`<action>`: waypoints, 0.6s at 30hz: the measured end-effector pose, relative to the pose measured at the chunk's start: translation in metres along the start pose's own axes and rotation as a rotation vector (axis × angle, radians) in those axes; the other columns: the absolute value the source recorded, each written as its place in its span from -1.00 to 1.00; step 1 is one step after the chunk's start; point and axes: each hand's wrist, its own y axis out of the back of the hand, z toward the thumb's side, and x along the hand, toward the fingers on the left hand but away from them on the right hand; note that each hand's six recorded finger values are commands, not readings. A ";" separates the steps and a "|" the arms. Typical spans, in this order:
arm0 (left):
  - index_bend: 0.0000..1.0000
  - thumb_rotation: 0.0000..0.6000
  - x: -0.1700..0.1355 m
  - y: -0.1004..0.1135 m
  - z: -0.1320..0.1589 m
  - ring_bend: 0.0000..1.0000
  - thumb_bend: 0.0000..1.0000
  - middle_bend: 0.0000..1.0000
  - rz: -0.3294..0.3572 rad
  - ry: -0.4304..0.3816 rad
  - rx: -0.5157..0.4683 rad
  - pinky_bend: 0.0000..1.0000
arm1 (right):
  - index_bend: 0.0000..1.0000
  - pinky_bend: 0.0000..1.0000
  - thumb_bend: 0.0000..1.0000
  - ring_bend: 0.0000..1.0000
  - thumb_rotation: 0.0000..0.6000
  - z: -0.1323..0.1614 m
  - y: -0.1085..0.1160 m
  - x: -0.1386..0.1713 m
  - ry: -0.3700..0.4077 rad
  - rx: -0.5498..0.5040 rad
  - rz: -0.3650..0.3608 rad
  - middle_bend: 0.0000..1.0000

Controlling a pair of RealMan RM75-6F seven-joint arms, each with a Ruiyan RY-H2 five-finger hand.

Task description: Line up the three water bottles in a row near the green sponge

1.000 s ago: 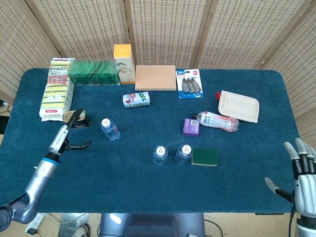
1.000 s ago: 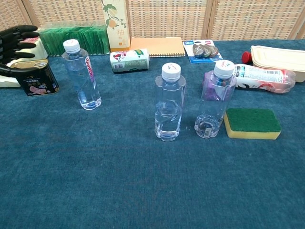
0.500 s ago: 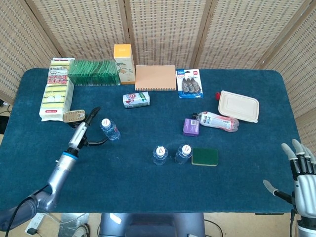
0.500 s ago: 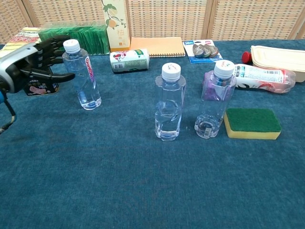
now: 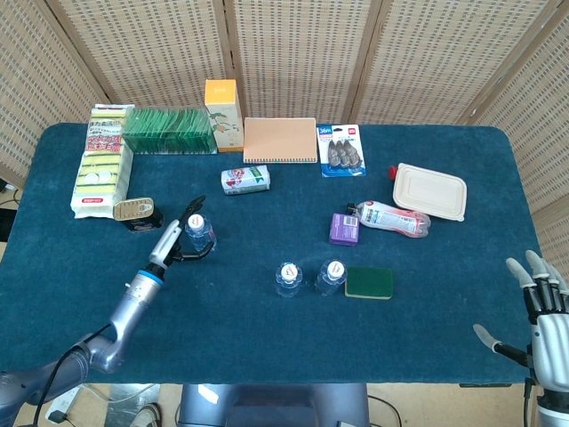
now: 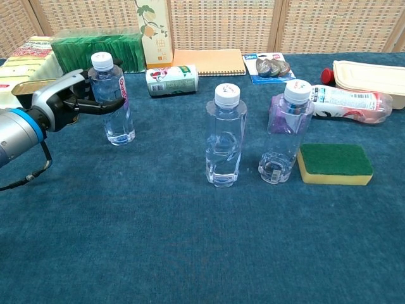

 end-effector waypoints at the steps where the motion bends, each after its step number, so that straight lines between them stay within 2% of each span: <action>1: -0.80 1.00 0.001 -0.001 -0.001 -0.85 -0.08 -0.75 0.003 0.001 0.000 -0.49 | -0.78 -1.00 -0.98 -1.00 1.00 -0.001 0.000 0.000 -0.001 -0.004 0.001 -1.00; 3: -0.50 1.00 0.002 -0.002 -0.002 -0.65 -0.03 -0.50 0.014 0.001 0.006 -0.34 | -0.78 -1.00 -0.98 -1.00 1.00 -0.001 0.001 0.000 -0.001 -0.009 0.003 -1.00; 6: -0.18 1.00 0.002 -0.002 -0.002 -0.41 0.00 -0.23 0.035 -0.004 0.017 -0.15 | -0.78 -1.00 -0.98 -1.00 1.00 -0.002 0.001 -0.001 0.003 -0.020 0.004 -1.00; 9: 0.04 1.00 0.002 0.000 -0.001 -0.25 0.01 -0.05 0.055 -0.017 0.027 -0.03 | -0.78 -1.00 -0.98 -1.00 1.00 -0.001 0.002 -0.001 0.007 -0.024 0.006 -1.00; 12: 0.12 1.00 0.000 0.000 0.001 -0.20 0.01 0.01 0.062 -0.026 0.034 0.01 | -0.78 -1.00 -0.98 -1.00 1.00 -0.001 0.001 -0.001 0.008 -0.026 0.009 -1.00; 18: 0.12 1.00 -0.009 -0.007 0.011 -0.19 -0.03 0.02 0.024 -0.073 0.033 0.01 | -0.78 -1.00 -0.98 -1.00 1.00 0.001 0.001 0.000 0.014 -0.027 0.009 -1.00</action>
